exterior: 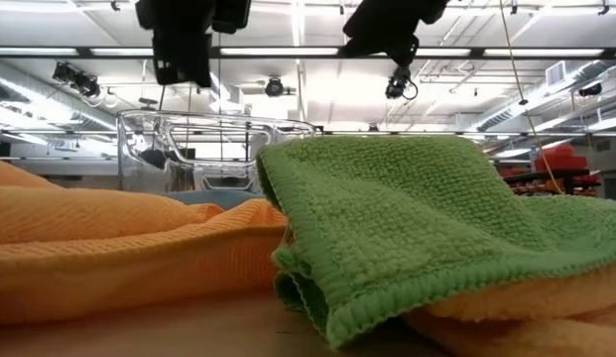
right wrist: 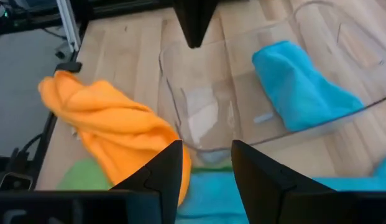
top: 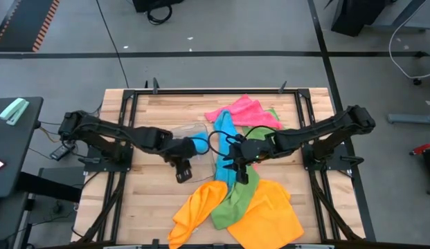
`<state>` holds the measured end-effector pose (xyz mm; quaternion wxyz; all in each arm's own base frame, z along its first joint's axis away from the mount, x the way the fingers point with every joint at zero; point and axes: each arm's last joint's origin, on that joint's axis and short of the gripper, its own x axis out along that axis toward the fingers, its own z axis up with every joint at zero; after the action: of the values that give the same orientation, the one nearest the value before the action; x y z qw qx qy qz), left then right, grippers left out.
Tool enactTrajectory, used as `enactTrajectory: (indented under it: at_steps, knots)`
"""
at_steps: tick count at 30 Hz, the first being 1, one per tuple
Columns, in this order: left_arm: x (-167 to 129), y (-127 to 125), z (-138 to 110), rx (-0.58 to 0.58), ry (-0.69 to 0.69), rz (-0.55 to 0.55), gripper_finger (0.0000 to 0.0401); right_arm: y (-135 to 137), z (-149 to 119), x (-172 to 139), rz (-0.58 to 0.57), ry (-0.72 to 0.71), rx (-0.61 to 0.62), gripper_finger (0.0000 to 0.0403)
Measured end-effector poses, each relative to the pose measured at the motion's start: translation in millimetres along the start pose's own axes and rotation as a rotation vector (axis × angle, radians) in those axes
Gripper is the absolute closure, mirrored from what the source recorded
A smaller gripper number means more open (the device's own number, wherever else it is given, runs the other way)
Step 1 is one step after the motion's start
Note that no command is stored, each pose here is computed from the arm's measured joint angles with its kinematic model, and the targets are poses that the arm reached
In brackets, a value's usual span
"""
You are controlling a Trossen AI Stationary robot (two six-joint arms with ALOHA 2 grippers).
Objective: Fold microfiber towels
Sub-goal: Fold the blue towel
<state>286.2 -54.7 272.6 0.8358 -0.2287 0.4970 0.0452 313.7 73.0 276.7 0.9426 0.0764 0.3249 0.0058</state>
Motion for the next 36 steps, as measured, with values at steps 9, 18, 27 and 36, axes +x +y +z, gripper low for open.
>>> enactTrajectory:
  at_steps: [9, 18, 27, 36]
  knots:
    - [-1, -33, -3, -0.153, -0.098, -0.158, 0.0377, 17, -2, -9, 0.089, 0.005, 0.13, 0.0256]
    - [-6, -70, -17, -0.107, -0.255, -0.221, 0.0377, 35, -9, -13, 0.103, 0.014, 0.227, 0.0256]
    - [-11, -103, -56, -0.063, -0.234, -0.259, 0.0388, 41, -12, -12, 0.041, -0.002, 0.39, 0.0256]
    - [-18, -123, -86, -0.088, -0.269, -0.259, 0.0373, 55, -18, -16, 0.043, -0.008, 0.599, 0.0256]
